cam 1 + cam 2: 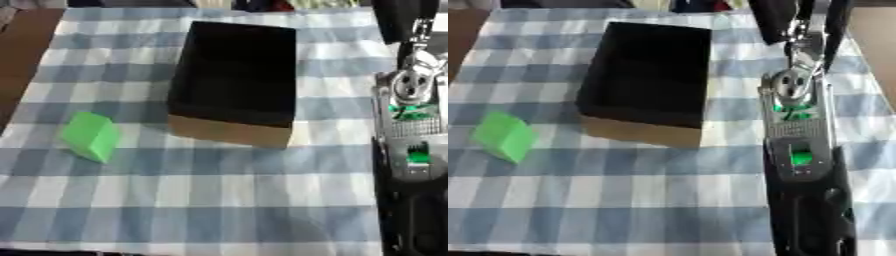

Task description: Pick up objects on the table and place them in the box.

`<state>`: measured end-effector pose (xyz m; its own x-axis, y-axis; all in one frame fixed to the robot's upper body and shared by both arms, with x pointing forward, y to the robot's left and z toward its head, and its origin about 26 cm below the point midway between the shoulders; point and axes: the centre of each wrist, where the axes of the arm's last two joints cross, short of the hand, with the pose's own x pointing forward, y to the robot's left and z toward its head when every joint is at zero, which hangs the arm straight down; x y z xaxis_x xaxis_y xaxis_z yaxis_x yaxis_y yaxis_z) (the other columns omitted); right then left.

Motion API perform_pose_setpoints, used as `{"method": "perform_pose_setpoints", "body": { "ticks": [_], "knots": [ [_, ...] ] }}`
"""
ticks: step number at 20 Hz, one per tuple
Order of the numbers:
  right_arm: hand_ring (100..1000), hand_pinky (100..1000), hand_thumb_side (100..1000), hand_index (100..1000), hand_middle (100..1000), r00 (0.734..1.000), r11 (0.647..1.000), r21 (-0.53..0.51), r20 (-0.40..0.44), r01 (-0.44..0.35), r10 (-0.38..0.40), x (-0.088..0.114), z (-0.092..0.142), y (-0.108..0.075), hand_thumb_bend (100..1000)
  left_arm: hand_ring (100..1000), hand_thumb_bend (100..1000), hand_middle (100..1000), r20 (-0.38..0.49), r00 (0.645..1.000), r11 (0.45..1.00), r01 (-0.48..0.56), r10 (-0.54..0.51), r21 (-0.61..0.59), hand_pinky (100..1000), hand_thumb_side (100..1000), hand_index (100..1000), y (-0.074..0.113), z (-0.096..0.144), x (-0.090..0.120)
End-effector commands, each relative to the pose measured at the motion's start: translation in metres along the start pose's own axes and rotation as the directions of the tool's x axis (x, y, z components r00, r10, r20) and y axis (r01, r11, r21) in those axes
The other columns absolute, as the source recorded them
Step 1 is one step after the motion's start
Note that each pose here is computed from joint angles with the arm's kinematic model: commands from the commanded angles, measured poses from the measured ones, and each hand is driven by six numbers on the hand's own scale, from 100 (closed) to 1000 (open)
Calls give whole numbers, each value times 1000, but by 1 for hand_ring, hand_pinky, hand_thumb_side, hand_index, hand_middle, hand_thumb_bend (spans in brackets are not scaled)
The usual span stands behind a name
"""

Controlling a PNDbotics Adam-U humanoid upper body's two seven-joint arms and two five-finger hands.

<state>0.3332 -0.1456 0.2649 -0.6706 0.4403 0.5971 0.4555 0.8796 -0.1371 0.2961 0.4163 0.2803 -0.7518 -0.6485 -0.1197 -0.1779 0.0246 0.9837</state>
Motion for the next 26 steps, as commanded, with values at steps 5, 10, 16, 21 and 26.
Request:
{"method": "perform_pose_setpoints", "body": {
  "ticks": [5,10,16,21,26],
  "knots": [
    [896,812,624,931,747,1000,1000,11,18,15,-15,5,1,3,100,841,756,871,10,994,967,104,-105,-234,662,100,989,25,-15,0],
    [896,812,627,931,747,1000,1000,20,15,24,-24,5,3,4,100,873,764,909,16,994,934,111,-112,-341,706,100,1000,28,-26,0],
    [896,812,629,932,747,999,999,30,14,35,-36,6,5,6,100,881,805,922,22,991,894,128,-131,-429,747,100,1000,33,-39,-1],
    [896,812,632,932,747,999,998,36,13,44,-44,7,7,7,100,878,779,917,-18,992,874,102,-126,-476,791,100,1000,33,-47,-5],
    [896,812,636,933,746,999,998,41,9,51,-52,6,9,8,100,871,762,909,-53,997,870,20,-53,-493,840,100,1000,29,-55,-13]
  ]
}}
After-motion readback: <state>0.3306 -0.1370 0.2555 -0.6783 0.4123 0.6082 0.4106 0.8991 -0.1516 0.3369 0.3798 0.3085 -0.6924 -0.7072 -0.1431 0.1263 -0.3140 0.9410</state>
